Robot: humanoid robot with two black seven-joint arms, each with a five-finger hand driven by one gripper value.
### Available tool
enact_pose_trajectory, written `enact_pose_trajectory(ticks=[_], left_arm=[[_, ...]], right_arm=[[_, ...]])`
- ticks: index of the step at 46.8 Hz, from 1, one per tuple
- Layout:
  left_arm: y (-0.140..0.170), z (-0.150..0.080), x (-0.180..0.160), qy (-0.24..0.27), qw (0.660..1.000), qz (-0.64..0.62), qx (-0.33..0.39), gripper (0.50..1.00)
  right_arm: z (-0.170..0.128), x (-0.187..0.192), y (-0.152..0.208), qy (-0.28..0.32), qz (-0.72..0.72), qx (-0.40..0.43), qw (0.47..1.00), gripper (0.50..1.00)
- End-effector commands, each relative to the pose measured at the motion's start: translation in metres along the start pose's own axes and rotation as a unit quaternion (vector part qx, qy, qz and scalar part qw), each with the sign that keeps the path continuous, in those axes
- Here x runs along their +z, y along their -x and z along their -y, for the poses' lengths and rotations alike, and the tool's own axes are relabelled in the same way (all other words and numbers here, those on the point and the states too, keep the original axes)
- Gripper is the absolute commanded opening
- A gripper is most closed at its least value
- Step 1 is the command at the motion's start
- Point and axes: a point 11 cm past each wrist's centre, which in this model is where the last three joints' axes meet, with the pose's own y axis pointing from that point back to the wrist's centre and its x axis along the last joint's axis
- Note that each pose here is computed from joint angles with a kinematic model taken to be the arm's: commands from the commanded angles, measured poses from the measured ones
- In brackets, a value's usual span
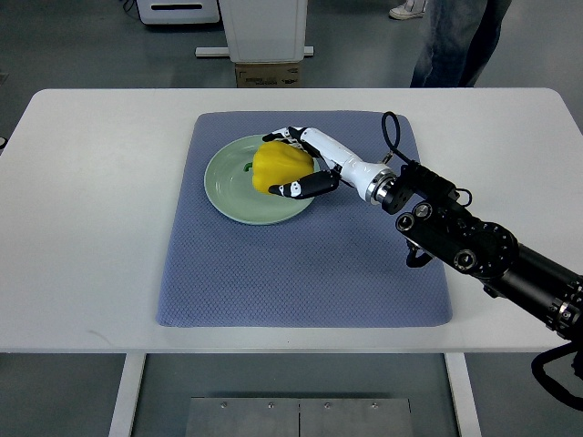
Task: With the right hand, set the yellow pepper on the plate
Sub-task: 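Lower the pepper onto the plate and open the right hand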
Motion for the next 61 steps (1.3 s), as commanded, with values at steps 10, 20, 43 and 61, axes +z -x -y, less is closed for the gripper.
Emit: enact_pose_trajectory(ticks=[10,20,43,61], left_arm=[[0.0,0.0,0.0,0.0,1.0,0.0,0.0,1.0],[0.0,0.0,0.0,0.0,1.0,0.0,0.0,1.0],[0.0,0.0,0.0,0.0,1.0,0.0,0.0,1.0],[0.0,0.0,0.0,0.0,1.0,0.0,0.0,1.0]], right_arm=[[-0.001,0.002,0.008,0.003,-0.008,-0.014,1.0,0.5],[-0.001,0.002,0.006,0.001,-0.003,-0.009,1.0,0.969],[0.001,-0.008,-0.013,-0.014,0.041,0.03,0.999,1.0],[-0.013,0.008,-0.053,-0.005,0.19,0.136,0.972,1.0]])
